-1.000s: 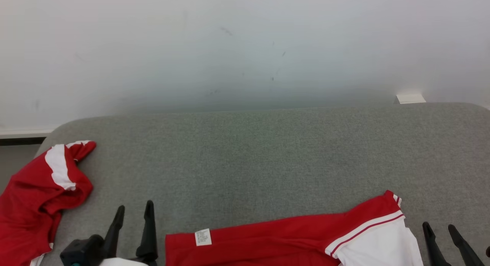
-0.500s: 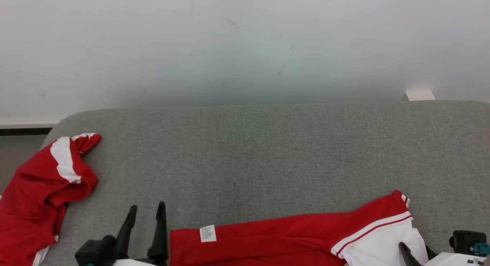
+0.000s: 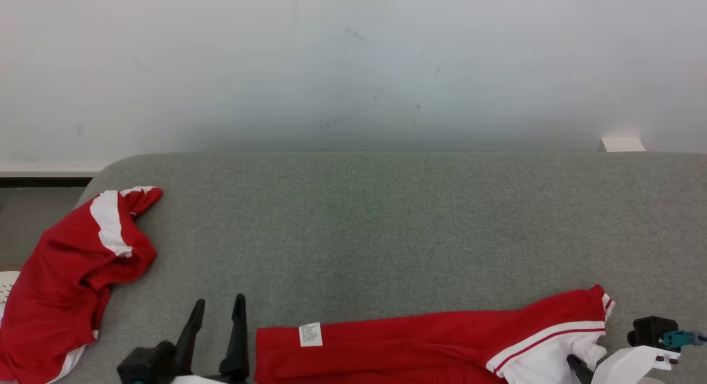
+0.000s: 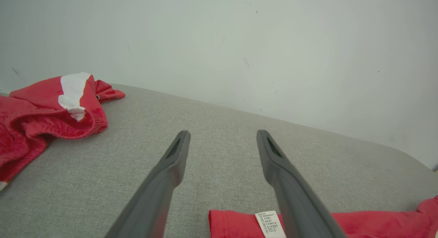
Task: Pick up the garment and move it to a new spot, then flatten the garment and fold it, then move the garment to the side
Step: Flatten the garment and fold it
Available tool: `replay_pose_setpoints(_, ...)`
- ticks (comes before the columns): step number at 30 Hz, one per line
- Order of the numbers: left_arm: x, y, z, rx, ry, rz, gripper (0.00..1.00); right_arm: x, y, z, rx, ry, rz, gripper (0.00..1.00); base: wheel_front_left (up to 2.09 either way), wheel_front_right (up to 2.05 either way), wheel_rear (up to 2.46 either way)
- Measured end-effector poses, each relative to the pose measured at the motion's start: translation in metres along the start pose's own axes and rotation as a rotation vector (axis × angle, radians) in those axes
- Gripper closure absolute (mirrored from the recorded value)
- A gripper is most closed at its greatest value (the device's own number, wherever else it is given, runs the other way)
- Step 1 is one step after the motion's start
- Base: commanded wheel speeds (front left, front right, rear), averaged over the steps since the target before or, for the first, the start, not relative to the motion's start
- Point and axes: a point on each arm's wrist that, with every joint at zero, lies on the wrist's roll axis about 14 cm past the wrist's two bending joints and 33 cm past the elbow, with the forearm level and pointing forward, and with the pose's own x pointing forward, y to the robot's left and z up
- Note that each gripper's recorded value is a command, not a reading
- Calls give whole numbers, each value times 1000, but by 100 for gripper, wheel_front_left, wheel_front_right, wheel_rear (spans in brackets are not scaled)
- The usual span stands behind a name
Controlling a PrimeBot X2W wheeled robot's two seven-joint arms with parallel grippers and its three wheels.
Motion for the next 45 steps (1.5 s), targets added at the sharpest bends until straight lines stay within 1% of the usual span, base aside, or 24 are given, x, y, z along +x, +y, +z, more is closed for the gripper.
replay_pose_setpoints(3,-1,-1,-1,2,3,-1,0,1,7,1,6,-2,21,100,0,0,0)
replay_pose_setpoints(7,-1,-2,-2,3,5,-7,0,-3,0,11,4,-33,9,100,0,0,0)
replay_pose_setpoints(12,0,-3,-4,-2,9,-9,0,-18,-33,41,0,-129,-65,100,0,0,0)
replay_pose_setpoints(16,1,-5,-5,-4,11,-15,0,-36,-68,59,-52,-178,-163,100,0,0,0)
replay_pose_setpoints(18,1,-7,-5,-4,10,-21,0,-38,-67,65,-55,-198,-164,100,0,0,0)
replay_pose_setpoints(21,2,-8,-5,-4,9,-23,0,-40,-49,78,-61,-244,-117,100,0,0,0)
replay_pose_setpoints(23,1,-8,-5,-7,11,-25,0,-45,-30,89,-93,-295,-75,100,0,0,0)
replay_pose_setpoints(26,-1,-7,-6,-7,14,-23,0,-47,-1,92,-119,-320,-5,100,0,0,0)
replay_pose_setpoints(27,-1,-7,-6,-7,14,-23,0,-47,-1,92,-119,-320,-5,100,0,0,0)
replay_pose_setpoints(28,-2,-2,-6,-5,13,-9,0,-49,25,92,-141,-328,59,100,0,0,0)
replay_pose_setpoints(29,-4,0,-5,-4,11,-3,0,-51,38,91,-151,-329,91,100,0,0,0)
replay_pose_setpoints(36,-14,16,-2,-3,3,45,0,-57,127,64,-233,-259,321,100,0,0,0)
replay_pose_setpoints(42,-24,31,1,-2,-6,92,0,-49,176,34,-251,-162,452,100,0,0,0)
replay_pose_setpoints(45,-29,38,3,-3,-10,115,0,-41,195,20,-253,-116,500,100,0,0,0)
